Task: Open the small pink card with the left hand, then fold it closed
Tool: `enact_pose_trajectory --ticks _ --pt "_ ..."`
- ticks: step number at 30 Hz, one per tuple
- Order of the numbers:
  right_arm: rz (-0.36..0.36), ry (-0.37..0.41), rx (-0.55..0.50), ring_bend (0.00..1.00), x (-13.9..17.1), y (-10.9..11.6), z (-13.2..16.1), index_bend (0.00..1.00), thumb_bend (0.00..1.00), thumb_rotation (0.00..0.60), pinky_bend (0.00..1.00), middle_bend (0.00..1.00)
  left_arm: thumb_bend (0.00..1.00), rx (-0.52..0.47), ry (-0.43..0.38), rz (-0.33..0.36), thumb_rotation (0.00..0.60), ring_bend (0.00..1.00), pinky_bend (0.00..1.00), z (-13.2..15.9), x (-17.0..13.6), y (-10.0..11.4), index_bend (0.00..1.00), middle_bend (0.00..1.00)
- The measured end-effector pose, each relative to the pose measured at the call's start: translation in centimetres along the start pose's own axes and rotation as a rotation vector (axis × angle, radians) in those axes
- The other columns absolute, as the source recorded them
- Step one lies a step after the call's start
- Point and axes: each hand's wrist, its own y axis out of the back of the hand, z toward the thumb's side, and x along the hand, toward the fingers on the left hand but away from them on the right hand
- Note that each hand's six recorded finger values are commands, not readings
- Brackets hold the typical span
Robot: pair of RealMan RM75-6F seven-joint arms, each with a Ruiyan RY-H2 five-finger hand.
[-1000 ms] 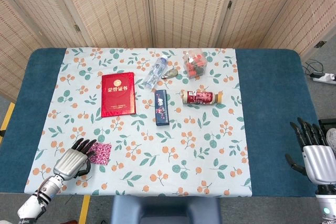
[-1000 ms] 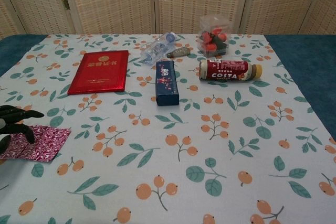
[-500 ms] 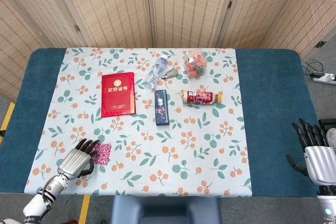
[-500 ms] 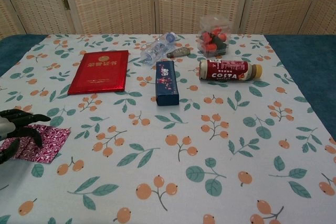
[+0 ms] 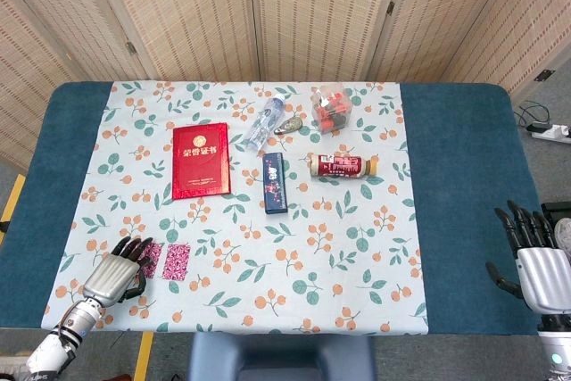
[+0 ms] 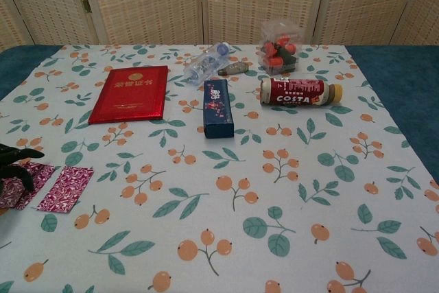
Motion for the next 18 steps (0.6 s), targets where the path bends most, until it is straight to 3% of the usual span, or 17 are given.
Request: enact_pose_trajectory --ticks 9,18 --pt "-0.001 0.002 -0.001 0.00 0.0 0.0 0.1 0.00 0.32 0.600 0.00 0.00 0.82 -0.011 0.007 0.018 0.050 0.00 0.00 -0.4 -0.5 0.5 0.30 0.00" --pt "0.000 -0.001 -0.003 0.00 0.0 0.0 -0.1 0.00 0.32 0.600 0.00 0.00 0.82 -0.013 0.035 -0.009 0.047 0.00 0.00 -1.2 -0.4 0.0 0.30 0.00"
